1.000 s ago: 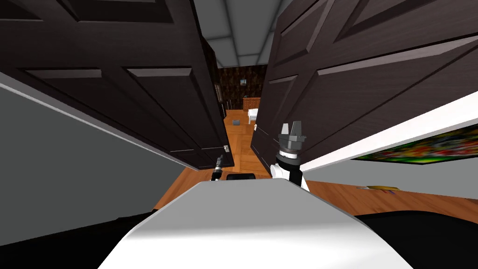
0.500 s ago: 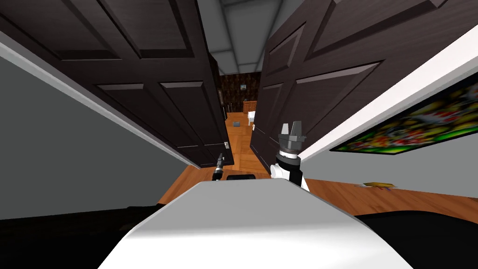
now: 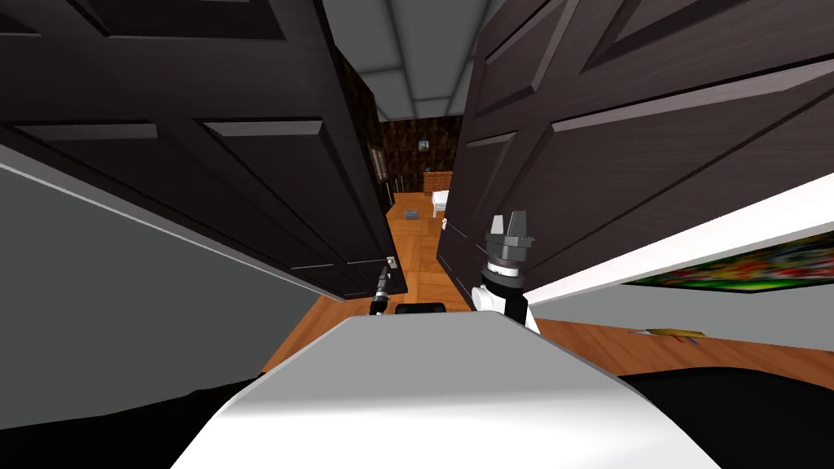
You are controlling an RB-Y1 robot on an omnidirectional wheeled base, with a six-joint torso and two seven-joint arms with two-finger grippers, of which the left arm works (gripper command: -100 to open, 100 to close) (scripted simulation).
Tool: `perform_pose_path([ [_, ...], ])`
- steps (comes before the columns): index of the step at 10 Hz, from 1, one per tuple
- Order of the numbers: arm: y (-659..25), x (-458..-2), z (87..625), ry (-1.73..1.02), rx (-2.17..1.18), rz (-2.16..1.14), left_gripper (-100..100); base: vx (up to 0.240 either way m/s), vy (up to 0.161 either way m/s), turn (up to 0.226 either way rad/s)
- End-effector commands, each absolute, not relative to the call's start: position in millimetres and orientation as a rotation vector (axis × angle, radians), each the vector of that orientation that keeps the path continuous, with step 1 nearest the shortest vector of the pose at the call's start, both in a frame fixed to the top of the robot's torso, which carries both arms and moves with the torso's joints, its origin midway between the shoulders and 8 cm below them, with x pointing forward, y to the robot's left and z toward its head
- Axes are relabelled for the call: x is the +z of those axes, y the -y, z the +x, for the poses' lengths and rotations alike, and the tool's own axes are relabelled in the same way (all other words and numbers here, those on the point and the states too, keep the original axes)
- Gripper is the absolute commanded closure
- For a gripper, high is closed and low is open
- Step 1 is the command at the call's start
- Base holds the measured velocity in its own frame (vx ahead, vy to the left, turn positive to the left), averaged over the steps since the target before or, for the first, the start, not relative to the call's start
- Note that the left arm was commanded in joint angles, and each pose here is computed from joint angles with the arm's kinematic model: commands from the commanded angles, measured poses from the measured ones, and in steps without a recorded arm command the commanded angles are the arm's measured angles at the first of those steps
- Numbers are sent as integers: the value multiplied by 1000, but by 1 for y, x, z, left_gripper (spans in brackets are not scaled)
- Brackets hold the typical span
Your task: Push the door open
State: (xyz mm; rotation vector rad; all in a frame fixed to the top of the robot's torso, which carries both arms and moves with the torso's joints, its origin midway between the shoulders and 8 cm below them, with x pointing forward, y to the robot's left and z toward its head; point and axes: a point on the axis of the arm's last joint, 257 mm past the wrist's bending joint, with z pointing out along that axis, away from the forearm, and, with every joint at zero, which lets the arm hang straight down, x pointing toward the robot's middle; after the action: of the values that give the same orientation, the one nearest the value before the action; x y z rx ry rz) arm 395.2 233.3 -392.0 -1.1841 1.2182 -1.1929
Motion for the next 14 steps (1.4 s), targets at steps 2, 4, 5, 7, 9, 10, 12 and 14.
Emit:
perform_pose_path([
  [2, -234, -392, 397, -1208, -1193, -1186, -100, 197, 3, -22],
  [4, -232, -392, 399, -1198, -1196, -1191, -100, 192, 1, -20],
  [5, -233, -392, 398, -1201, -1195, -1190, -100, 79, -3, 12],
  [7, -233, -392, 398, -1201, -1195, -1190, 100, -24, 0, -9],
  [9, -233, -392, 398, -1201, -1195, -1190, 100, -14, 1, -2],
  [10, -233, -392, 398, -1201, -1195, -1190, 100, -7, -1, 2],
  [12, -238, -394, 399, -1209, -1178, -1186, 100, 40, 1, 52],
  [14, -243, -394, 402, -1210, -1166, -1180, 100, 161, -18, 106],
])
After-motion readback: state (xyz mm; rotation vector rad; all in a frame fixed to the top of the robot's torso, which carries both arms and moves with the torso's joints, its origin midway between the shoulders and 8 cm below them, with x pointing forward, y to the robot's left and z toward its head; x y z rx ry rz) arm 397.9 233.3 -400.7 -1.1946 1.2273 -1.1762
